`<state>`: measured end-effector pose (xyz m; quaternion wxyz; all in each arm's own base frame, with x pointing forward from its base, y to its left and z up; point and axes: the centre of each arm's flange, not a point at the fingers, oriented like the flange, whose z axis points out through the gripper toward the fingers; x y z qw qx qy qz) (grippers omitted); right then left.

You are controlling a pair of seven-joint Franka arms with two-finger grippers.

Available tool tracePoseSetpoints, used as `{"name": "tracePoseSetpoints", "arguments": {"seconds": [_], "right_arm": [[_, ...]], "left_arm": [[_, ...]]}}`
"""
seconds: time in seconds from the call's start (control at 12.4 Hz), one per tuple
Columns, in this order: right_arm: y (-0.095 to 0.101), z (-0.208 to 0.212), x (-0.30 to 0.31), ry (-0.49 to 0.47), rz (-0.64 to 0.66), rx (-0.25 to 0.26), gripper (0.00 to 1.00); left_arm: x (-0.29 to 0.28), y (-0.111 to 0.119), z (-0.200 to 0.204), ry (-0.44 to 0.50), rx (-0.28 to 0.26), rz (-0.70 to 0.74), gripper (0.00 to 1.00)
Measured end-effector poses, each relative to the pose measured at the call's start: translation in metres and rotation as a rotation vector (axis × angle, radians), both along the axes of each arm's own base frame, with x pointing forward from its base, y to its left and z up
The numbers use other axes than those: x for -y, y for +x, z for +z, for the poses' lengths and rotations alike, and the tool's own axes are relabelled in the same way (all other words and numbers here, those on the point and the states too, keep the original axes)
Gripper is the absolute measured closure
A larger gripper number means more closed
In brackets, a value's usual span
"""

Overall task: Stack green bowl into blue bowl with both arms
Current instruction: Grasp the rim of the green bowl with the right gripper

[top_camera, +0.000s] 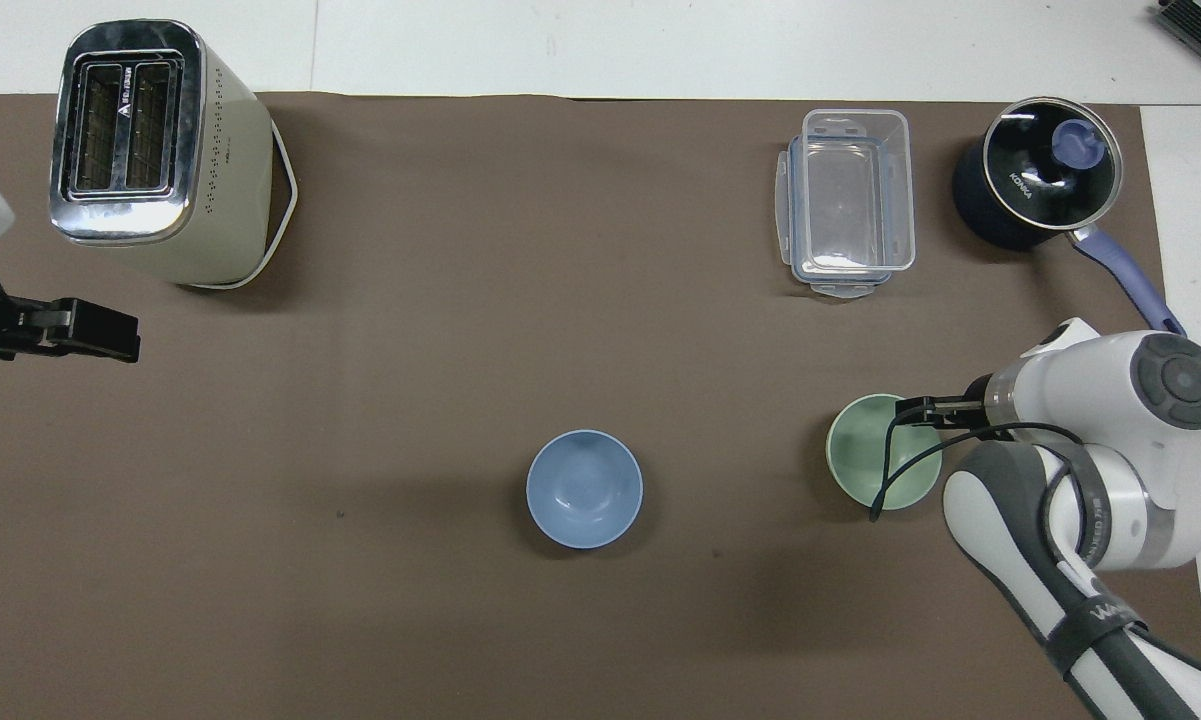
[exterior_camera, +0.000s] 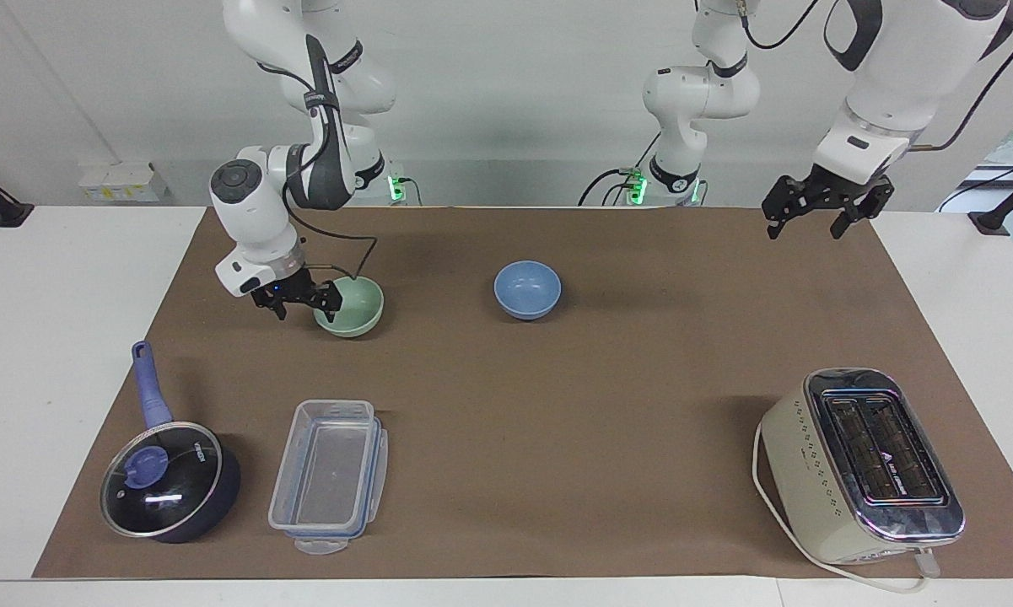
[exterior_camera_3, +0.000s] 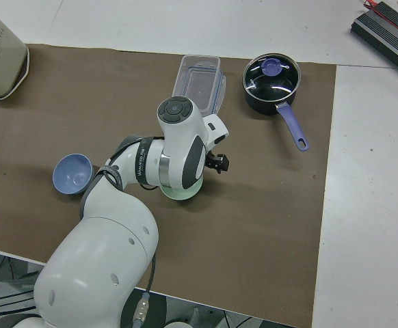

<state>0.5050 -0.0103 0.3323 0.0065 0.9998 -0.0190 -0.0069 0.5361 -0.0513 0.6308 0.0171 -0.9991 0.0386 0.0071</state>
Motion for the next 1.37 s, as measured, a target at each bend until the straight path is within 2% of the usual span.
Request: {"name": "tracePoseSetpoints", "arguments": {"seconds": [0.4, 0.48, 0.72, 0.8, 0.88, 1.04, 1.37], "right_arm": [[-0.012, -0.015, -0.001, 0.003, 0.061, -0.037, 0.01], [-0.015, -0.017, -0.001, 0.004, 0.077, -0.046, 0.1], [-0.022, -0.021, -0.002, 0.036, 0.094, -0.093, 0.53], [-0.023, -0.02, -0.003, 0.062, 0.094, -0.099, 0.62], [-0.024, -0.019, -0.003, 0.08, 0.096, -0.102, 0.77], [-0.023, -0.014, -0.004, 0.097, 0.09, -0.096, 0.94], [-0.018, 0.001, -0.007, 0.115, 0.086, -0.098, 0.94]], "left_arm": [[-0.014, 0.002, 0.002, 0.001, -0.004, 0.024, 0.0], [-0.015, 0.002, 0.002, 0.001, -0.005, 0.026, 0.0], [-0.015, 0.002, 0.002, 0.001, -0.005, 0.026, 0.0], [-0.015, 0.002, 0.002, 0.001, -0.005, 0.026, 0.0], [-0.015, 0.002, 0.002, 0.001, -0.005, 0.026, 0.0], [-0.015, 0.002, 0.002, 0.001, -0.005, 0.026, 0.0], [-0.015, 0.002, 0.002, 0.001, -0.005, 0.026, 0.0]]}}
